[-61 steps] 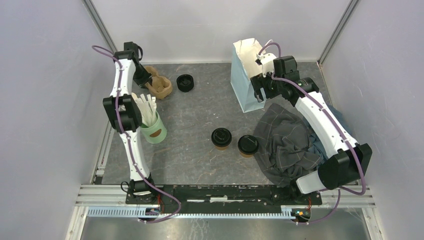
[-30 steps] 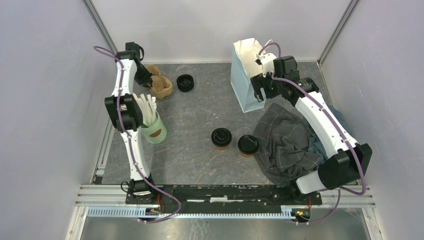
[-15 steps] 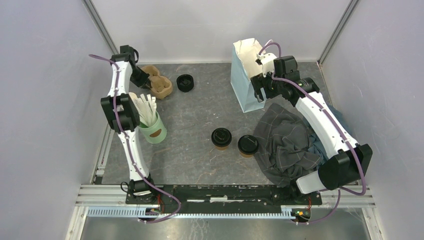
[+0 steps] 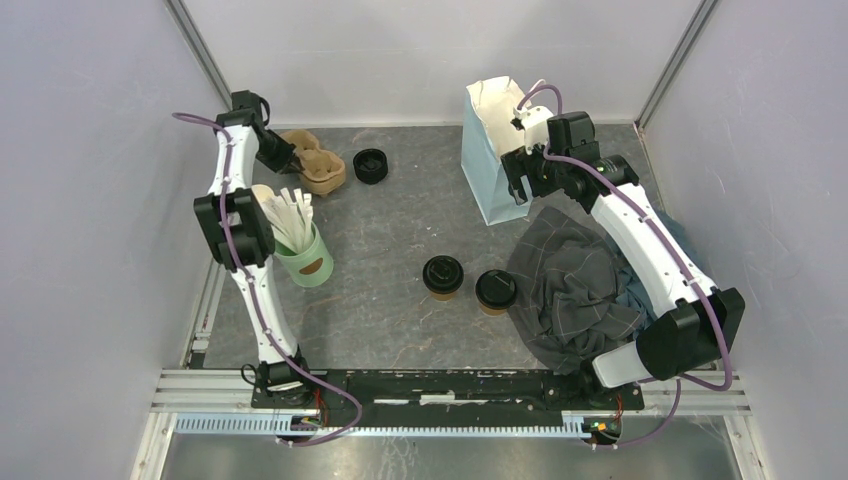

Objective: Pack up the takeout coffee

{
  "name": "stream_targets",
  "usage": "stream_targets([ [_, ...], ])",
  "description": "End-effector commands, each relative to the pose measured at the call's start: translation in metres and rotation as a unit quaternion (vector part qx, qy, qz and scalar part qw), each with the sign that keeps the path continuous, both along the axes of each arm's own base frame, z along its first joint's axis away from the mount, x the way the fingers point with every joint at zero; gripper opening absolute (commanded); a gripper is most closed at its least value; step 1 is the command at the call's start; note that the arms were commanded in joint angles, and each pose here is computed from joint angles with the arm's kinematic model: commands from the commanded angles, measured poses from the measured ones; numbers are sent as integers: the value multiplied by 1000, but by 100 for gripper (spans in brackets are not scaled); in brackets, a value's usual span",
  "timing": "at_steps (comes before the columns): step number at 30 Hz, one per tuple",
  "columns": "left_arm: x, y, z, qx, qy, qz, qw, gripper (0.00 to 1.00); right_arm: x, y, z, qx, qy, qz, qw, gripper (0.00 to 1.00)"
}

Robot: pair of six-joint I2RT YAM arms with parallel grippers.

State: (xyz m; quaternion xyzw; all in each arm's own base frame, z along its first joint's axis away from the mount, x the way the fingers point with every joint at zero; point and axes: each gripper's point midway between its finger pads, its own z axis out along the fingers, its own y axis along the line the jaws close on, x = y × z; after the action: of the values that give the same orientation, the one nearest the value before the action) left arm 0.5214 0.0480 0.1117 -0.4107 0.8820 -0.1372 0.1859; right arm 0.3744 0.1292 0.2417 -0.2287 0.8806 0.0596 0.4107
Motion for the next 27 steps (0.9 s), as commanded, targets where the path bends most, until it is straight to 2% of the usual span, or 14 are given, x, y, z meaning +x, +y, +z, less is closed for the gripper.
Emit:
stream_targets([
  [1,9,4,57,-21,-81,26,996,2,6,4,26,19,-36,3,999,85],
  [10,13,16,74,-27,-127,40,991,2,6,4,26,18,-37,3,999,85],
  [21,23,-1,61,-81,-145,15,986,2,5,3,25,16,-36,2,999,85],
  [27,28,-3,69,-83,-161,1,983,2,7,2,26,15,-39,0,999,85],
])
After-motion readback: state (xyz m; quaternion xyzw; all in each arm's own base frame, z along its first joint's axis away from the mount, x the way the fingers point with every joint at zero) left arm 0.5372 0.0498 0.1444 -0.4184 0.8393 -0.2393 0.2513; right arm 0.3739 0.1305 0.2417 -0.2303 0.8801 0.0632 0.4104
